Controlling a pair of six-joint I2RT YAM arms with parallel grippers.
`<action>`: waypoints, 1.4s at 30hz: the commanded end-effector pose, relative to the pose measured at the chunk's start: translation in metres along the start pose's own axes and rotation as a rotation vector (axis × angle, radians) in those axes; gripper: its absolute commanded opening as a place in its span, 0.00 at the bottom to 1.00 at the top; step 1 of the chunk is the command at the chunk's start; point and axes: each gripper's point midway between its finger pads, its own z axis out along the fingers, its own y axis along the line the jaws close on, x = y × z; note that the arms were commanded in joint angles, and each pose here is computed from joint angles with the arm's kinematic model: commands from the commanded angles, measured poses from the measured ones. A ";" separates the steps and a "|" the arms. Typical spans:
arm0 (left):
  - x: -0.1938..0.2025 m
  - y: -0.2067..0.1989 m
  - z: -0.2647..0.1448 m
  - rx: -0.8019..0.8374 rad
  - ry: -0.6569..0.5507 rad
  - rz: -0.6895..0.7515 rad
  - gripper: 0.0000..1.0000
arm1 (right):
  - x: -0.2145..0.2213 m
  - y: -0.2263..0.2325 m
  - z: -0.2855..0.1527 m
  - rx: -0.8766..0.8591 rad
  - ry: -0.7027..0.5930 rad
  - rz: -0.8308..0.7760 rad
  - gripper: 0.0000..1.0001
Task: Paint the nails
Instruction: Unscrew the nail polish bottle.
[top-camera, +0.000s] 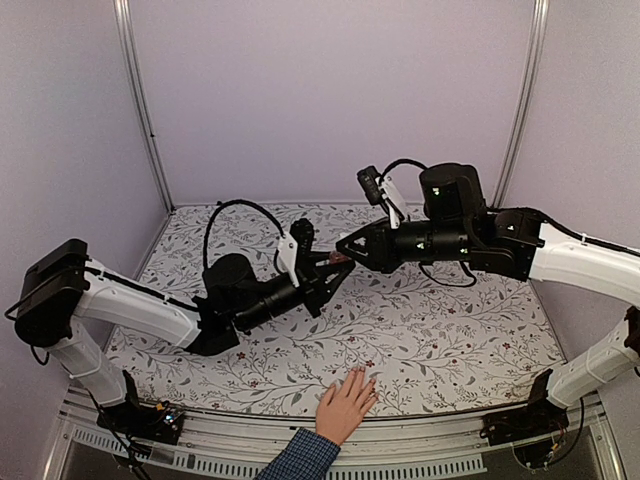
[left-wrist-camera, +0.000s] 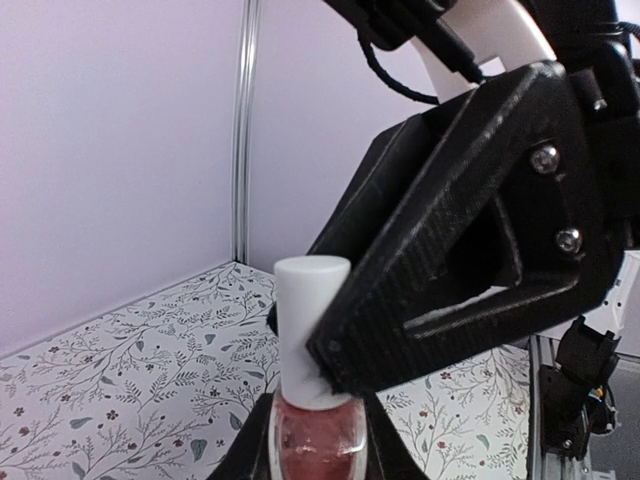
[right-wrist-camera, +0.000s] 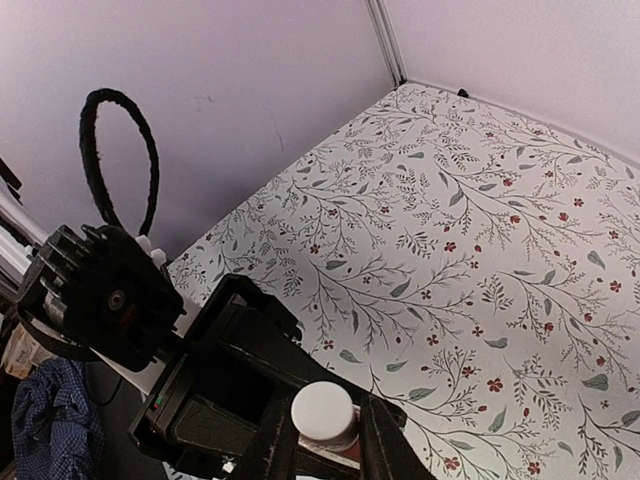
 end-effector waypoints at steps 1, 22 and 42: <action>-0.003 -0.007 0.006 0.012 0.000 0.017 0.00 | -0.008 0.009 0.000 -0.036 -0.008 -0.009 0.20; -0.024 -0.093 -0.038 0.582 -0.022 0.012 0.00 | -0.011 0.057 -0.032 -0.289 -0.046 -0.222 0.00; -0.037 -0.154 -0.084 1.074 -0.040 -0.023 0.00 | 0.015 0.113 -0.067 -0.680 -0.010 -0.428 0.00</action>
